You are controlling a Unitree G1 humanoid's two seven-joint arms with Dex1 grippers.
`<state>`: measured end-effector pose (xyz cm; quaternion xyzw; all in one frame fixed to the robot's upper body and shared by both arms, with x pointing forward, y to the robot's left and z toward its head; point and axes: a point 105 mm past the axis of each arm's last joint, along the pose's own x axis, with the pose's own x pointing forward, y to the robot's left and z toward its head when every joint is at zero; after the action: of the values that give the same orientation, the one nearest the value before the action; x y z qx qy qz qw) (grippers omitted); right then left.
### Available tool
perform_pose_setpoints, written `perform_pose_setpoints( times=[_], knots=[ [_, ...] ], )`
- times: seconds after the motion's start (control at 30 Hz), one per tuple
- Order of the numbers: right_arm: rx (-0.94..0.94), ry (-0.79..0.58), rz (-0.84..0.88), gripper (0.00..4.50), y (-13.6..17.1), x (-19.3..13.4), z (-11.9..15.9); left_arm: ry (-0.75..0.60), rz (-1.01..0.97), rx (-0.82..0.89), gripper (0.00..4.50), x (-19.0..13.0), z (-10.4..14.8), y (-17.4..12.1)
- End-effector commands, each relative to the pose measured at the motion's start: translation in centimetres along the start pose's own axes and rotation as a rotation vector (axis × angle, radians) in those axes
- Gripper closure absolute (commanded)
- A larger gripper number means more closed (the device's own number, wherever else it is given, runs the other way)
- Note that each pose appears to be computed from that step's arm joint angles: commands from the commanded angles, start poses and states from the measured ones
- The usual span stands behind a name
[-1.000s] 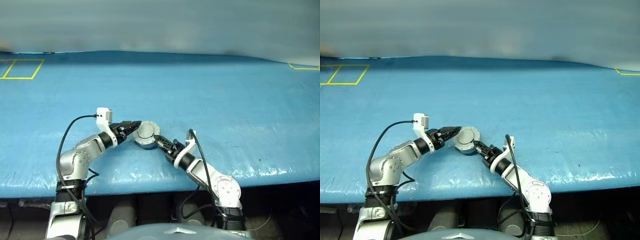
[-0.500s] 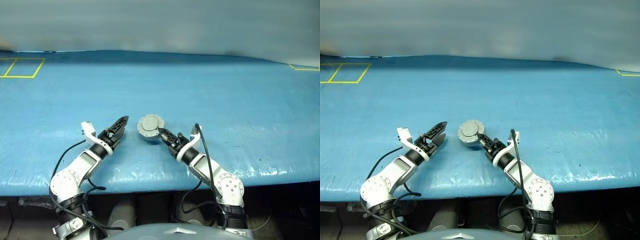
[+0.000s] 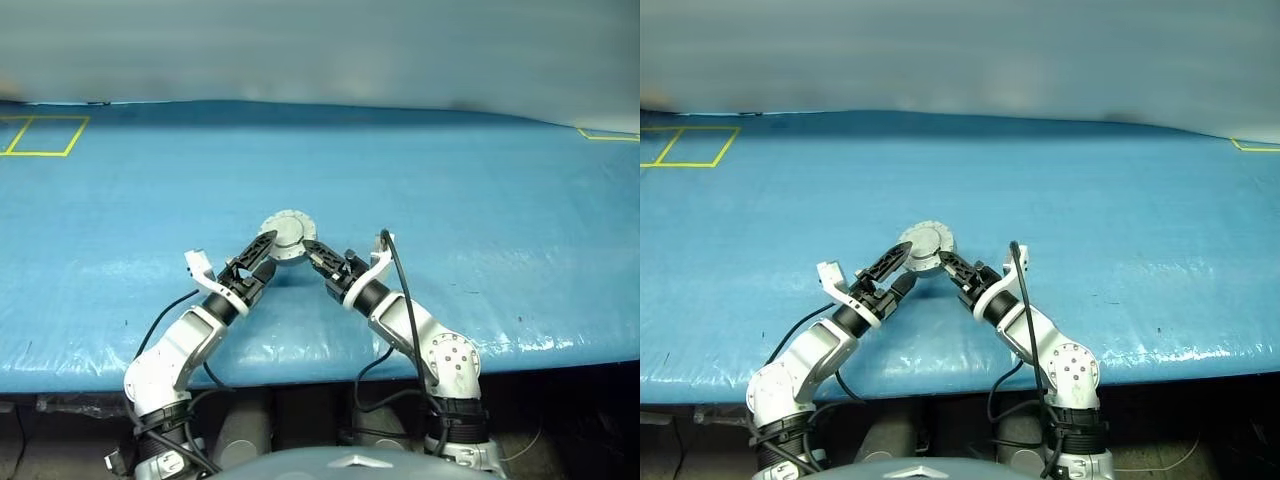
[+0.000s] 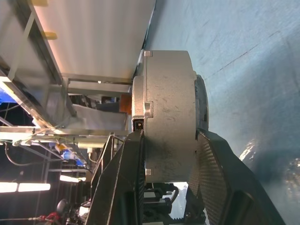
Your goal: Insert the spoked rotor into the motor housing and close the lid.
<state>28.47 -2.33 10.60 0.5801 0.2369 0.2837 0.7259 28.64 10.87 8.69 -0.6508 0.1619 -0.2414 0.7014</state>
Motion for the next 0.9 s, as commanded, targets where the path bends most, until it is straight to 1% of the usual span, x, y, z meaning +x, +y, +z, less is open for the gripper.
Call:
perform_pose_setpoints(
  times=[0.03, 0.17, 0.2, 0.27, 0.3, 0.33, 0.4, 0.43, 0.67, 0.7, 0.73, 0.77, 0.87, 0.9],
  knots=[
    [0.023, 0.024, 0.168, 3.3, 4.0, 0.4, -1.0, -0.015, -0.046, -0.023, 0.0, 0.3, -0.1, -1.1],
    [0.03, 0.044, 0.162, 3.3, 3.9, 0.4, -1.6, -0.022, -0.062, -0.043, 0.0, 0.5, -0.1, -1.3],
    [0.031, 0.046, 0.16, 3.3, 3.9, 0.3, -1.7, -0.024, -0.064, -0.047, 0.17, 0.5, -0.1, -1.4],
    [0.031, 0.049, 0.156, 3.3, 3.8, 0.3, -1.7, -0.031, -0.081, -0.06, 0.58, 0.6, 0.0, -1.6],
    [0.03, 0.05, 0.154, 3.3, 3.8, 0.3, -1.8, -0.032, -0.085, -0.062, 0.88, 0.6, 0.0, -1.7],
    [0.025, 0.051, 0.152, 3.3, 3.7, 0.2, -1.8, -0.031, -0.086, -0.062, 1.3, 0.6, 0.0, -1.7],
    [0.016, 0.051, 0.148, 3.3, 3.7, 0.1, -1.7, -0.025, -0.084, -0.056, 1.9, 0.6, 0.0, -1.8],
    [0.009, 0.049, 0.147, 3.3, 3.6, 0.1, -1.7, -0.024, -0.083, -0.053, 2.08, 0.6, 0.0, -1.8],
    [-0.087, 0.038, 0.146, 3.3, 3.2, -0.1, -1.4, -0.025, -0.087, -0.024, 2.08, 1.1, 0.7, -2.3],
    [-0.101, 0.036, 0.146, 2.57, 3.1, -0.2, -1.4, -0.025, -0.087, -0.02, 2.08, 1.1, 0.8, -2.4],
    [-0.12, 0.035, 0.144, 2.3, 3.1, -0.3, -1.4, -0.027, -0.088, -0.015, 2.08, 1.2, 0.9, -2.5],
    [-0.176, 0.033, 0.13, 1.91, 2.9, -0.4, -1.3, -0.029, -0.089, -0.006, 2.08, 1.3, 1.1, -2.6],
    [-0.391, 0.03, 0.075, 0.93, 2.3, -0.7, -1.1, -0.035, -0.078, 0.03, 2.08, 1.7, 1.6, -2.6],
    [-0.504, 0.035, 0.055, 0.63, 2.1, -0.9, -1.1, -0.036, -0.067, 0.053, 2.08, 2.0, 1.9, -2.5]
  ],
)
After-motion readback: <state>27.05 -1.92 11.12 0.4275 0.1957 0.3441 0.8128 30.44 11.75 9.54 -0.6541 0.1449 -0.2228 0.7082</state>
